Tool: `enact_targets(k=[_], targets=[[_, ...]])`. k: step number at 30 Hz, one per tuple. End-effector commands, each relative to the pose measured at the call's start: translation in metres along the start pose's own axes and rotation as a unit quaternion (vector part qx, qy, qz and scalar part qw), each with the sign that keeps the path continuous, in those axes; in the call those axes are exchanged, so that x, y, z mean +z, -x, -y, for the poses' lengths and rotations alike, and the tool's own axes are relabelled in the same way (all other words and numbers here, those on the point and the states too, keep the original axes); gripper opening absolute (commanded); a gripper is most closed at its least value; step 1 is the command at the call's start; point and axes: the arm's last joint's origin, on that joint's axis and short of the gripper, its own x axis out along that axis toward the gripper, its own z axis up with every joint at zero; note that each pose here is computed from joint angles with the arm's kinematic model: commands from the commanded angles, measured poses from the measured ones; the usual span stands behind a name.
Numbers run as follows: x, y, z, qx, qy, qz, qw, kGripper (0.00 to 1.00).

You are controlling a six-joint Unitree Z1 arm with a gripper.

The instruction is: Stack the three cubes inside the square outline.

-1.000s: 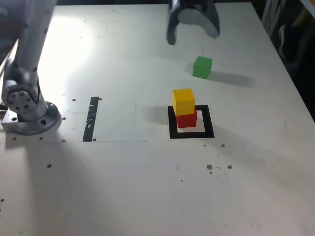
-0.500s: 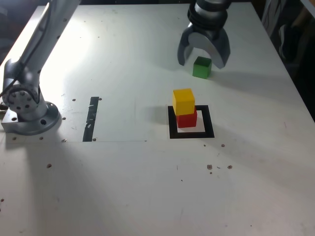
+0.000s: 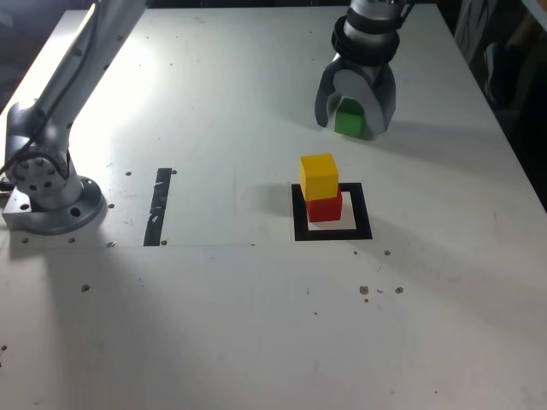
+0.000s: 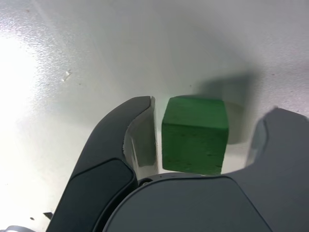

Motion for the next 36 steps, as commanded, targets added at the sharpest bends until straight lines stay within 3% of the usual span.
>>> enact_targets(k=[1, 9, 18, 25, 28, 36], targets=[[0.0, 0.001, -0.001, 0.001, 0.001, 0.004, 1.0, 0.34], [0.0, 0.005, -0.001, 0.006, 0.001, 0.009, 0.9999, 0.26], [0.002, 0.0, -0.002, 0.003, 0.0, 0.004, 1.0, 0.25], [-0.001, 0.01, -0.001, 0.005, -0.002, 0.009, 0.9999, 0.18], [-0.006, 0.025, 0.005, 0.008, 0.004, 0.014, 0.9999, 0.17], [-0.031, 0.12, 0.07, 0.044, 0.075, 0.044, 0.9953, 0.17]])
